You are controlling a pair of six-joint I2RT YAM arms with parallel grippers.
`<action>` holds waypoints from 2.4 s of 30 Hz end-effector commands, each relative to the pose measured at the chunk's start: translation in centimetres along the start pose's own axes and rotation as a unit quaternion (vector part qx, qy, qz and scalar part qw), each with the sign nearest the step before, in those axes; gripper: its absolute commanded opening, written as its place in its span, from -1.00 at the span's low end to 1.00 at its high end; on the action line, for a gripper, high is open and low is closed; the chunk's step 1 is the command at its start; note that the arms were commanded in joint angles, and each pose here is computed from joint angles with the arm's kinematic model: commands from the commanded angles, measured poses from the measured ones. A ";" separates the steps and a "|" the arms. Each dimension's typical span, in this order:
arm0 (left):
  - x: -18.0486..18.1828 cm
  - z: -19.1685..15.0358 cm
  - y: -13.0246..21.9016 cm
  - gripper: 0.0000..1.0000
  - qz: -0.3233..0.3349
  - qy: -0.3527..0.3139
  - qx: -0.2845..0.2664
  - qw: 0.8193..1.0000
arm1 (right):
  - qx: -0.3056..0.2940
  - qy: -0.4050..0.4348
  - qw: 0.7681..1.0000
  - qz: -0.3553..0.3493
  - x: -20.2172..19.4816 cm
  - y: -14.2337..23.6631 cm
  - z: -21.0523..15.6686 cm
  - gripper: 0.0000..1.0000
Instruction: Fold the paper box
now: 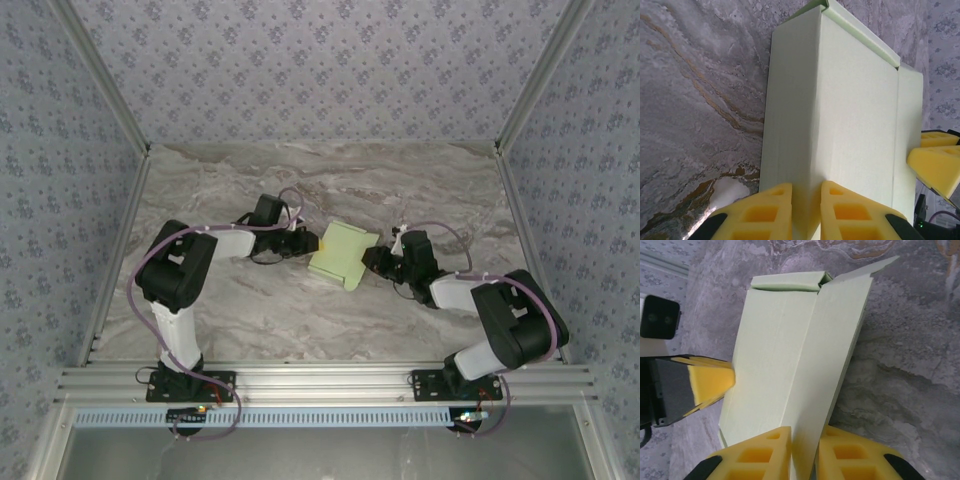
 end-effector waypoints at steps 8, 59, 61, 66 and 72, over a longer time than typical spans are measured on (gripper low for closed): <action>2.0 -2.7 -0.5 -0.71 0.020 0.049 0.046 0.998 | -0.002 0.004 0.997 0.076 3.2 0.9 0.8 -0.87; -0.7 -0.3 -2.6 -0.62 -0.013 0.010 0.055 0.998 | -0.021 0.031 0.998 0.053 7.0 1.5 0.6 -0.80; -0.7 -0.2 -2.6 -0.61 -0.013 0.010 0.054 0.998 | -0.022 0.033 0.998 0.046 6.9 1.3 0.7 -0.79; -1.0 0.1 -2.5 -0.57 -0.014 0.007 0.051 0.999 | -0.027 0.035 0.999 0.011 6.2 0.8 0.5 -0.78; -1.6 0.8 -1.9 -0.46 -0.005 -0.003 0.040 0.999 | -0.028 0.038 0.998 -0.034 4.8 -0.1 0.1 -0.76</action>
Point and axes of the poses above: each hand's point on the last joint's axis, 136 mm out from that joint toward the fingers, its own y axis back along the fingers, its own x axis along the line the jaws close on, z = x × y, the point moved 10 cm from there along y, back along the fingers, and after that the axes turned 15 degrees about -y, right-handed, at the moved point
